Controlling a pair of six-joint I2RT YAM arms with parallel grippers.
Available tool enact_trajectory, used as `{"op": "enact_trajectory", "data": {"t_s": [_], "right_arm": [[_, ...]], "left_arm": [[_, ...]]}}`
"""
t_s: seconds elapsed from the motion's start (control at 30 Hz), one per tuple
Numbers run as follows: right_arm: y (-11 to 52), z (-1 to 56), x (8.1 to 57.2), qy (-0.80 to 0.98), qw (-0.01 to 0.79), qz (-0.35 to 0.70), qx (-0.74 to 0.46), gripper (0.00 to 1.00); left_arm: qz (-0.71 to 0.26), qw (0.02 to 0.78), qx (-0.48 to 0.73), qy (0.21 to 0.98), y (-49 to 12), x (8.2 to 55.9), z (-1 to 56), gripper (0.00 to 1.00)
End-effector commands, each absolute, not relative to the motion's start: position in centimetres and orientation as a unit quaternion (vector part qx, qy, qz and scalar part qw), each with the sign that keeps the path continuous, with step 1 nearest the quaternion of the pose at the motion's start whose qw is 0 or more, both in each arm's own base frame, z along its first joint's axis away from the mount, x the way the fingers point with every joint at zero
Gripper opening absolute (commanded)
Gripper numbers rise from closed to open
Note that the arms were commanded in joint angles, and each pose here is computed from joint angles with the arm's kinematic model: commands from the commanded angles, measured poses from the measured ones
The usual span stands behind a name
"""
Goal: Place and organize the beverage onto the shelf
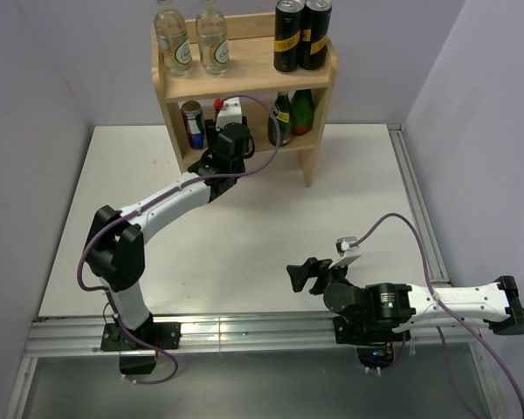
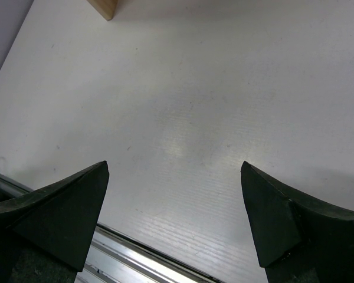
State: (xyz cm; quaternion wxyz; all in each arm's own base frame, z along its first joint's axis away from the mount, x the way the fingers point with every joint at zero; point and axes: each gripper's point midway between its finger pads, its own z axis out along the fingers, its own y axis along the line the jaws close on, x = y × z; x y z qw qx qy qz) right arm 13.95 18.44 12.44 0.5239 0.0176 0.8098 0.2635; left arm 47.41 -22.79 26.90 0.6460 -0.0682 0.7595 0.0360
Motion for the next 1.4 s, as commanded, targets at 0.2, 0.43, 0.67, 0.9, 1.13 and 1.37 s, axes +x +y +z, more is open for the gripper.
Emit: {"op": "enact_trajectory", "data": {"t_s": [0.2,0.43,0.67,0.9,1.13,1.37], "right_arm": [[18.5,12.9,14.2,0.803,0.534,0.264,0.028,1.0],[18.5,12.8,14.2,0.804,0.534,0.261,0.026,1.0],[18.6,12.8,14.2,0.804,0.534,0.26,0.024,1.0],[18.6,12.8,14.2,0.804,0.534,0.26,0.024,1.0],[18.7,12.8,14.2,0.805,0.534,0.259,0.024,1.0],[18.6,12.8,14.2,0.805,0.534,0.258,0.025,1.0]], "left_arm": [[0.068,0.671,-0.188,0.714,-13.8,50.2,30.2,0.2],[0.071,0.668,-0.19,0.716,-13.3,50.4,29.8,0.36],[0.074,0.667,-0.187,0.718,-13.3,50.8,29.3,0.73],[0.072,0.664,-0.181,0.722,-13.5,51.1,28.7,0.93],[0.057,0.663,-0.176,0.726,-13.9,50.9,28.9,0.99],[0.035,0.658,-0.154,0.737,-14.6,50.4,28.2,0.99]]}}
